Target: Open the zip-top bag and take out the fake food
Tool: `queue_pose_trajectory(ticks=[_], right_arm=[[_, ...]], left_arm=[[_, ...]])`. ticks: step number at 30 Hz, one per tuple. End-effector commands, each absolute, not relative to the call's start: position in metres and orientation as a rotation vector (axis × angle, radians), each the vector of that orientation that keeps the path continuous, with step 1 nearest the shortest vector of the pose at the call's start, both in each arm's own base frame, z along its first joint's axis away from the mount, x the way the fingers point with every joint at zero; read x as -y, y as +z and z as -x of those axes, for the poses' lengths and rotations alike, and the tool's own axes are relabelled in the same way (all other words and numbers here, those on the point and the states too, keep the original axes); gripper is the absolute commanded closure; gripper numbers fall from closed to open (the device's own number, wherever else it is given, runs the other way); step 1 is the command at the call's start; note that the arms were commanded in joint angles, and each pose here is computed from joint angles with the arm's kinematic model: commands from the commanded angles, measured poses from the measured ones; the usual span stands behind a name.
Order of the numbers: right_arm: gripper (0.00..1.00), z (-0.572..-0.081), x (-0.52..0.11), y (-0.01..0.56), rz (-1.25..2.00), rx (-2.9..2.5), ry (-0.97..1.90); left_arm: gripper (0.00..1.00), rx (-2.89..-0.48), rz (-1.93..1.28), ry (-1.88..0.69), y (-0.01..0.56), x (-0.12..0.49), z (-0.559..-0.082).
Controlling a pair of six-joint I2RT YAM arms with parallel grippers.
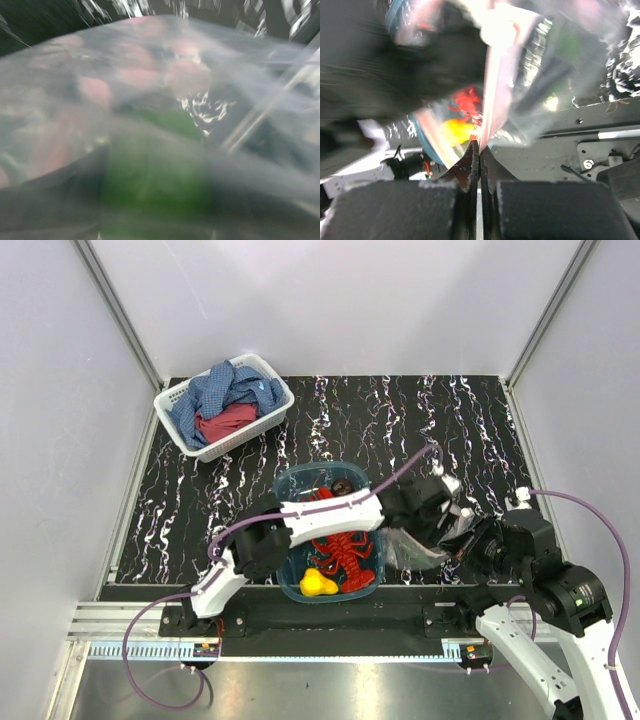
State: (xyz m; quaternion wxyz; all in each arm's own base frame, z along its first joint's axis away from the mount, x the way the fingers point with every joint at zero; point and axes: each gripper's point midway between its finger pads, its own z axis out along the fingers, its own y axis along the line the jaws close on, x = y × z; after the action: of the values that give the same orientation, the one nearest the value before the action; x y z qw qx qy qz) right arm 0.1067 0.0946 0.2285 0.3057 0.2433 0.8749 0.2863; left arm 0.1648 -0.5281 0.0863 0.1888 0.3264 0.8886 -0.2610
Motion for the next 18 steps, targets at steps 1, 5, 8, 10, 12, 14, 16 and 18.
queue_pose_trajectory(ticks=[1, 5, 8, 10, 12, 14, 16, 18], right_arm=[[1.00, -0.122, -0.078, 0.238, -0.702, -2.246, 0.644], [1.00, -0.131, -0.064, 0.243, -0.788, -2.198, 0.555], [1.00, -0.141, -0.058, 0.253, -0.825, -2.155, 0.517], [1.00, -0.148, -0.055, 0.257, -0.838, -2.140, 0.480], [1.00, -0.155, -0.050, 0.266, -0.851, -2.123, 0.441], [1.00, -0.160, -0.046, 0.282, -0.831, -2.079, 0.426], [1.00, -0.167, -0.046, 0.292, -0.806, -2.069, 0.412], [1.00, -0.173, -0.045, 0.301, -0.788, -2.065, 0.383]], left_arm=[[1.00, -2.304, -0.861, -0.862, 0.206, 0.524, -0.195], [1.00, -2.264, -0.905, -0.925, 0.230, 0.521, -0.192], [1.00, -2.233, -0.974, -1.001, 0.240, 0.524, -0.183], [1.00, -2.217, -0.992, -1.033, 0.248, 0.523, -0.180], [1.00, -2.192, -1.033, -1.085, 0.254, 0.524, -0.176], [1.00, -2.161, -1.092, -1.101, 0.255, 0.525, -0.171], [1.00, -2.188, -1.087, -1.063, 0.246, 0.519, -0.173], [1.00, -2.235, -1.082, -1.012, 0.229, 0.511, -0.174]])
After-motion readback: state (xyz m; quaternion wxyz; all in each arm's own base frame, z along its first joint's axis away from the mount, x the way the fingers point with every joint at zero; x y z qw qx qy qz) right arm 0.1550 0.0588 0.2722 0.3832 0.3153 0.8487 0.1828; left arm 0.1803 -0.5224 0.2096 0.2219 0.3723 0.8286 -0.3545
